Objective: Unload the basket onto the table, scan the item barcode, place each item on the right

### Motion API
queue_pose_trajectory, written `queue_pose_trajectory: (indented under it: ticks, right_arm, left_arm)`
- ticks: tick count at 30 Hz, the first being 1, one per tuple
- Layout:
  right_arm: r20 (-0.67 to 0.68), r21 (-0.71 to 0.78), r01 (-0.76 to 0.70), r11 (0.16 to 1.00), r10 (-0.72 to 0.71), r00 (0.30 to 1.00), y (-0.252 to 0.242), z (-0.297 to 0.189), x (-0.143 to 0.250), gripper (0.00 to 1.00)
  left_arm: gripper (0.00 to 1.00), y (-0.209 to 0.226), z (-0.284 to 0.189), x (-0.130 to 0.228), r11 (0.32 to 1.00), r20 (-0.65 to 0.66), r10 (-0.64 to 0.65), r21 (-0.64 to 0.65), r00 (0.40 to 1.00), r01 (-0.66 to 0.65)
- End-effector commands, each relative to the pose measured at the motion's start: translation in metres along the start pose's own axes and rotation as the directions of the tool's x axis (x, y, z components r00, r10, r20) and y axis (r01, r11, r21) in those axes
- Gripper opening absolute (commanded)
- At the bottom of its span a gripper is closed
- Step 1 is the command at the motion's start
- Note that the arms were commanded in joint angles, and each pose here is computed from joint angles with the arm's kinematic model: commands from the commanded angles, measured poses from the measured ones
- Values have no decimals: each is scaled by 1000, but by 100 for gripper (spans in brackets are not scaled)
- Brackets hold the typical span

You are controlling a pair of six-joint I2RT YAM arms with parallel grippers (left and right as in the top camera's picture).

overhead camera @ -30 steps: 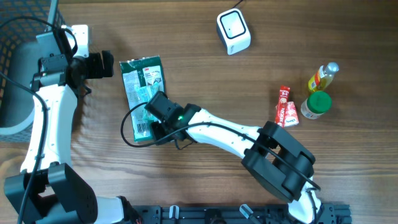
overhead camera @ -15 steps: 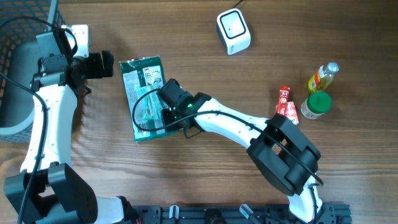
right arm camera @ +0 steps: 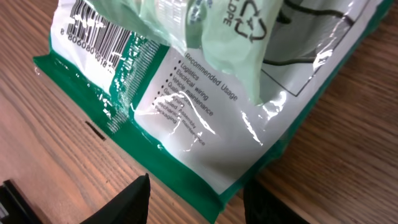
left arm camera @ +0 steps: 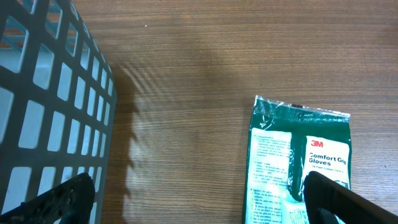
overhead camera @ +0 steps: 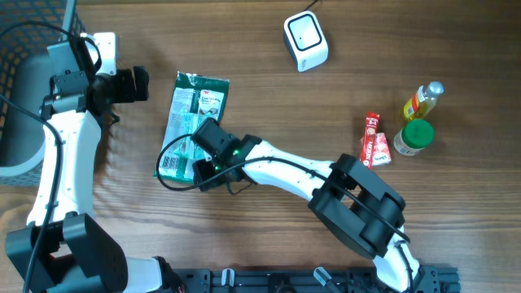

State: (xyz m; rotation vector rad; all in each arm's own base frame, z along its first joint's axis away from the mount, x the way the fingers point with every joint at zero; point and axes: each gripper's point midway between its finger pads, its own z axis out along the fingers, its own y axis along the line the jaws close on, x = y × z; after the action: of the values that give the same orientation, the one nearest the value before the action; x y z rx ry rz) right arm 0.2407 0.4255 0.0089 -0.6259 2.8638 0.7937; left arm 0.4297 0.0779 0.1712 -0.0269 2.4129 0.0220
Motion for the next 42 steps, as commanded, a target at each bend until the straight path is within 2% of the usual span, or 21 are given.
queue_pose_trajectory:
  ticks: [1, 6, 12, 17, 20, 23, 28, 42]
  right_arm:
    - [77, -18, 21, 1000, -19, 997, 2, -36, -42, 50]
    - [258, -65, 11, 998, 6, 966, -1, -91, -107, 50]
    - [343, -89, 46, 995, -13, 939, -7, -66, -132, 50]
    - [340, -53, 18, 998, 1, 940, -26, -37, -133, 50]
    - [313, -68, -64, 996, 82, 946, -33, -26, -128, 49]
    - [302, -63, -80, 995, 96, 948, -37, -19, -125, 48]
    - [313, -53, -97, 994, 109, 943, -40, -19, -126, 34]
    - [320, -26, -147, 989, 148, 936, -31, -10, -118, 34]
  left_arm:
    - [100, 0, -7, -9, 1000, 30, 14, 5, 999, -14]
    - [100, 0, -7, -9, 1000, 30, 14, 5, 999, -14]
    - [100, 0, -7, -9, 1000, 30, 14, 5, 999, -15]
    - [100, 0, -7, -9, 1000, 30, 14, 5, 999, -14]
    - [100, 0, -7, -9, 1000, 29, 14, 4, 999, -14]
    - [100, 0, -7, -9, 1000, 30, 14, 5, 999, -14]
    - [100, 0, -7, -9, 1000, 30, 14, 5, 999, -14]
    - [100, 0, -7, -9, 1000, 30, 14, 5, 999, -14]
